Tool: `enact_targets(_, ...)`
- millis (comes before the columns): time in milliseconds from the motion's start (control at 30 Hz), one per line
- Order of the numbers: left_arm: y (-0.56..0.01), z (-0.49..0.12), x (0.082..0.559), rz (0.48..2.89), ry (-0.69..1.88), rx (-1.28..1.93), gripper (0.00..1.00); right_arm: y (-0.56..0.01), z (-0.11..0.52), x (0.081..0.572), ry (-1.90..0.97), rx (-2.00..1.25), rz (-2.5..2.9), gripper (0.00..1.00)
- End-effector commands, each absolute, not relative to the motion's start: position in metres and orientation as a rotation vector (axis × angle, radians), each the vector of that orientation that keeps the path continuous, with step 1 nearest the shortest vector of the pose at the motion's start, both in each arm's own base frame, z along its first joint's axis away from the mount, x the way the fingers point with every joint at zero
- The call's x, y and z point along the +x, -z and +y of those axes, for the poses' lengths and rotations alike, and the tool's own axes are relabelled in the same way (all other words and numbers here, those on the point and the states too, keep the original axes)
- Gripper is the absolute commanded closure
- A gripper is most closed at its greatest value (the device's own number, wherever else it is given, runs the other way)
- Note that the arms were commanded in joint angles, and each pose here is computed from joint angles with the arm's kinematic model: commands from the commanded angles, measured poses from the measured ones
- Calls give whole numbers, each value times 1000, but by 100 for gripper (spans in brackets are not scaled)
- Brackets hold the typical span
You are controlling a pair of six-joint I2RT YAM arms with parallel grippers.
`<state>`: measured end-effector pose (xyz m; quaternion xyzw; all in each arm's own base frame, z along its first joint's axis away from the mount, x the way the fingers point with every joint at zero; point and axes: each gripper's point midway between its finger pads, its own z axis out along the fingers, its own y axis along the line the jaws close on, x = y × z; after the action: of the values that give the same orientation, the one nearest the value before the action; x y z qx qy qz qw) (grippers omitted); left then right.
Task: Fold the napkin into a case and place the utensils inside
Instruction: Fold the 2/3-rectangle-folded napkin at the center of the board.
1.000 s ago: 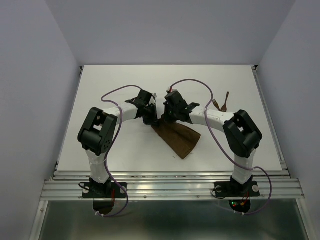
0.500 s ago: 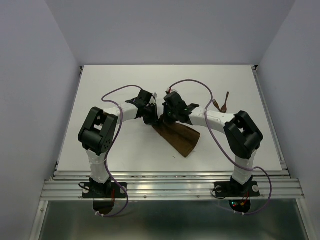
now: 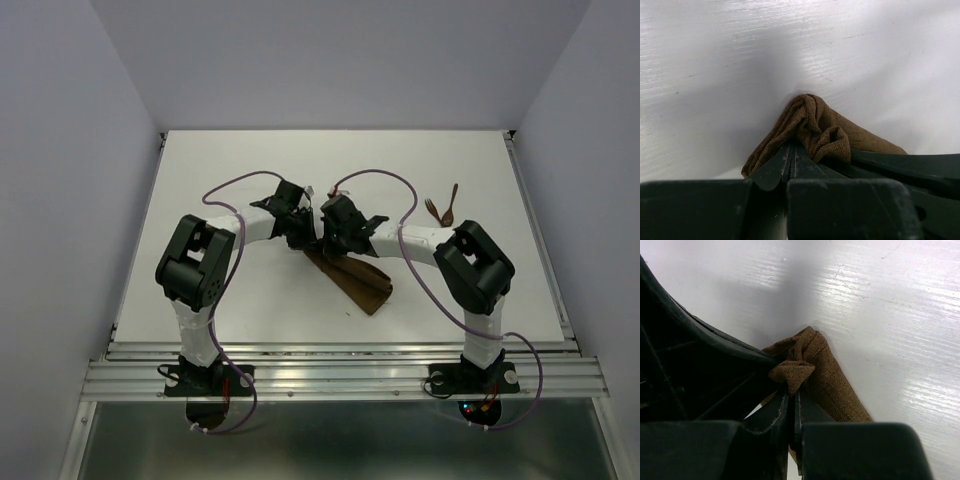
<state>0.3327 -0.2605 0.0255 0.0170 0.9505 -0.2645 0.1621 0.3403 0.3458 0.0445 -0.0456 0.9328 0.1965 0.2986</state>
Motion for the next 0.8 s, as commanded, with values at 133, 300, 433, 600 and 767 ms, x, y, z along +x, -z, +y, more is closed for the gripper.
enact_targets(133,-41,-254,302,2763,772,49,100,-9,344,338,-484,-78,2493,97)
enact_targets(300,-68,-250,305,2720,793,-6,91,-1,344,337,-482,-89,2505,96)
enact_targets(433,-87,-239,322,2665,775,-133,64,1,346,335,-491,-104,2509,96)
enact_targets(600,-96,-238,342,2625,807,-225,44,-2,347,336,-502,-110,2504,91)
enact_targets(767,-92,-242,350,2618,833,-251,39,-8,347,335,-515,-116,2491,83)
